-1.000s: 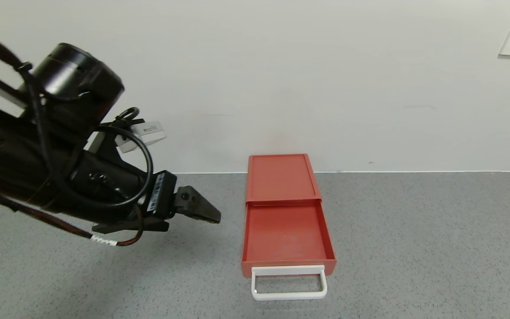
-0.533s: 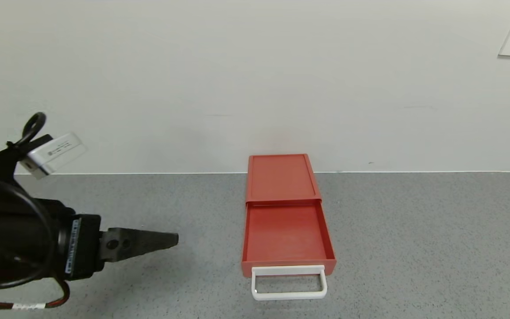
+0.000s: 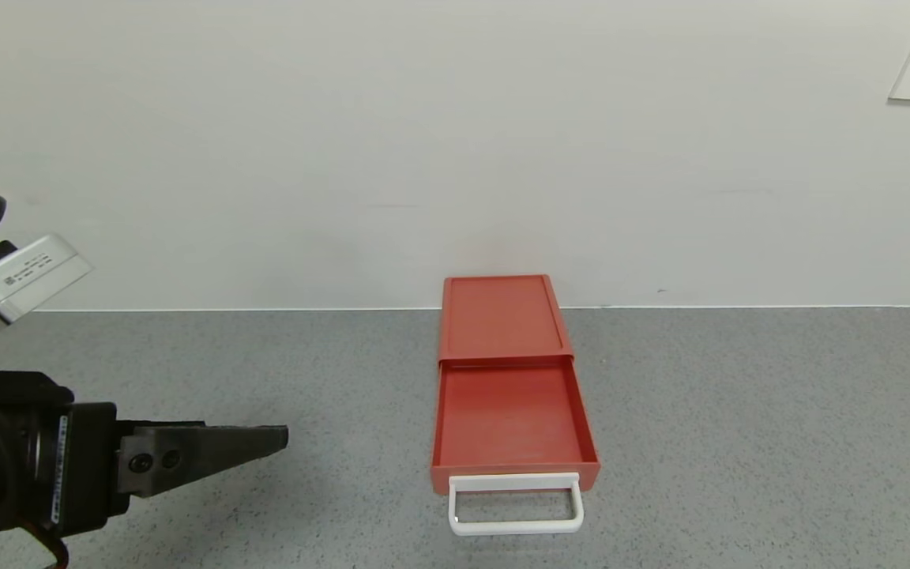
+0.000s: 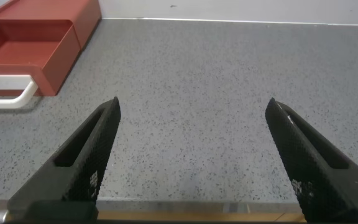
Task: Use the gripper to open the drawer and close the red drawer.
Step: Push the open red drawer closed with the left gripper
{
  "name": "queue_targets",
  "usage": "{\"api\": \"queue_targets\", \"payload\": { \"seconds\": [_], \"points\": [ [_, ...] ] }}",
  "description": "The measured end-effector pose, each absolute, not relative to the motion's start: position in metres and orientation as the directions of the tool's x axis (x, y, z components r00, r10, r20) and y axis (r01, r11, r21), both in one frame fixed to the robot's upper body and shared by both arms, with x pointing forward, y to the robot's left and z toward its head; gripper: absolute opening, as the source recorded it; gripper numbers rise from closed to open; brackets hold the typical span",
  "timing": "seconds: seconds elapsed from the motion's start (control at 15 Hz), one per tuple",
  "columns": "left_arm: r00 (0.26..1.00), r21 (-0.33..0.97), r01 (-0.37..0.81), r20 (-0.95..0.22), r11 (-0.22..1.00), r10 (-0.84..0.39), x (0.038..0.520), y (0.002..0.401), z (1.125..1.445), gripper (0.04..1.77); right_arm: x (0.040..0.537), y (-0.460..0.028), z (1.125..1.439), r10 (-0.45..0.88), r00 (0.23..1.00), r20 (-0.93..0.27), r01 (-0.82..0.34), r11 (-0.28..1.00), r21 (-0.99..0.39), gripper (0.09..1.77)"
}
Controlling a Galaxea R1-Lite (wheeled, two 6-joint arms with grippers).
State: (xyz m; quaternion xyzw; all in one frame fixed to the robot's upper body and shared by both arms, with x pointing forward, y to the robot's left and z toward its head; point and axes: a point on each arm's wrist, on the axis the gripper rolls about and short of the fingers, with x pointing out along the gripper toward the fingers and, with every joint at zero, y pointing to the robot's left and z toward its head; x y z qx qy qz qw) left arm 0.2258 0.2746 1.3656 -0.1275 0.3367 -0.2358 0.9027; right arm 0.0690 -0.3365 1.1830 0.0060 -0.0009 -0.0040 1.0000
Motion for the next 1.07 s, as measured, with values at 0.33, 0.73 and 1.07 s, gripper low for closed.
{"api": "queue_targets", "payload": {
  "seconds": [0.33,0.73,1.07],
  "points": [
    [0.656,-0.391,0.346,-0.549,0.853,-0.518,0.23,0.272,1.367,1.75,0.069,-0.336,1.183,-0.009,1.0,0.002,0.008,1.0,0.012,1.71],
    [0.635,-0.389,0.379,-0.551,0.84,-0.542,0.255,0.251,1.389,1.75,0.069,-0.336,1.183,-0.009,1.0,0.002,0.009,1.0,0.012,1.71],
    [0.586,-0.397,0.265,-0.657,0.879,-0.474,0.281,0.215,1.388,1.75,0.069,-0.337,1.183,-0.008,1.0,0.0,0.008,1.0,0.012,1.71]
  ]
}}
